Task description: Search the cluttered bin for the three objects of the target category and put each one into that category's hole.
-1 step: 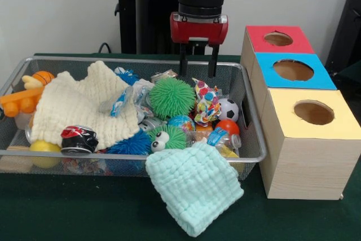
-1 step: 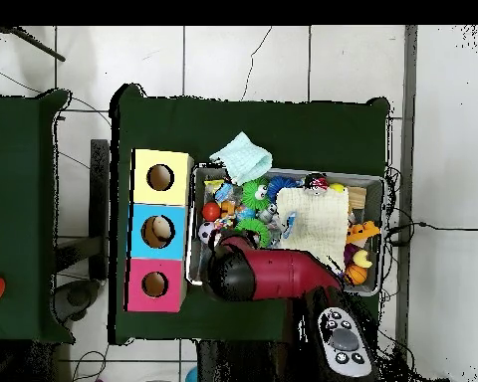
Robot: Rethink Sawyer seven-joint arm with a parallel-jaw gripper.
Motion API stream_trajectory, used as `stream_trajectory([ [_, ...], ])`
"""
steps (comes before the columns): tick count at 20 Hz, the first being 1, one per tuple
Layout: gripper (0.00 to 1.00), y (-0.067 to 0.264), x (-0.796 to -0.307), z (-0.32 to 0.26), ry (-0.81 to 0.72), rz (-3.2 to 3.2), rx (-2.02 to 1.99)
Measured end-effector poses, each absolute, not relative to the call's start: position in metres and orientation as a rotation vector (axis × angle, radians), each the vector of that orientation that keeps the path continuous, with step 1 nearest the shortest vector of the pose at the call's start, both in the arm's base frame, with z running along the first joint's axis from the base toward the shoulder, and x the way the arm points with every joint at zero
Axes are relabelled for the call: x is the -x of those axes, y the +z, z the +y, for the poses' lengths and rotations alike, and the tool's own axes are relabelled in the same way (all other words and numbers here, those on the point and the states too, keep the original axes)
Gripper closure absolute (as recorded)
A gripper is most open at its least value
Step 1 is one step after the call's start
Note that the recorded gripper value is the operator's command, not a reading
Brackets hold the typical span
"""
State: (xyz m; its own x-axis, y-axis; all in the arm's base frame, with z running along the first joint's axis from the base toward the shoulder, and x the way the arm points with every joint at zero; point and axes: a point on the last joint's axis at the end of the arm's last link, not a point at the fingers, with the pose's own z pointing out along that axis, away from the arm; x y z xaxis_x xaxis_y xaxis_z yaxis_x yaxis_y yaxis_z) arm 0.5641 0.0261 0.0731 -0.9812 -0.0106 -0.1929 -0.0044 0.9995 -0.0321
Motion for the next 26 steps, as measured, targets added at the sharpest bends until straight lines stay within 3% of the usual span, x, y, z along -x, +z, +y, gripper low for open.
stream_trajectory([
  [26,0.00,0.077,-0.601,0.046,-0.059,2.884,0.073],
])
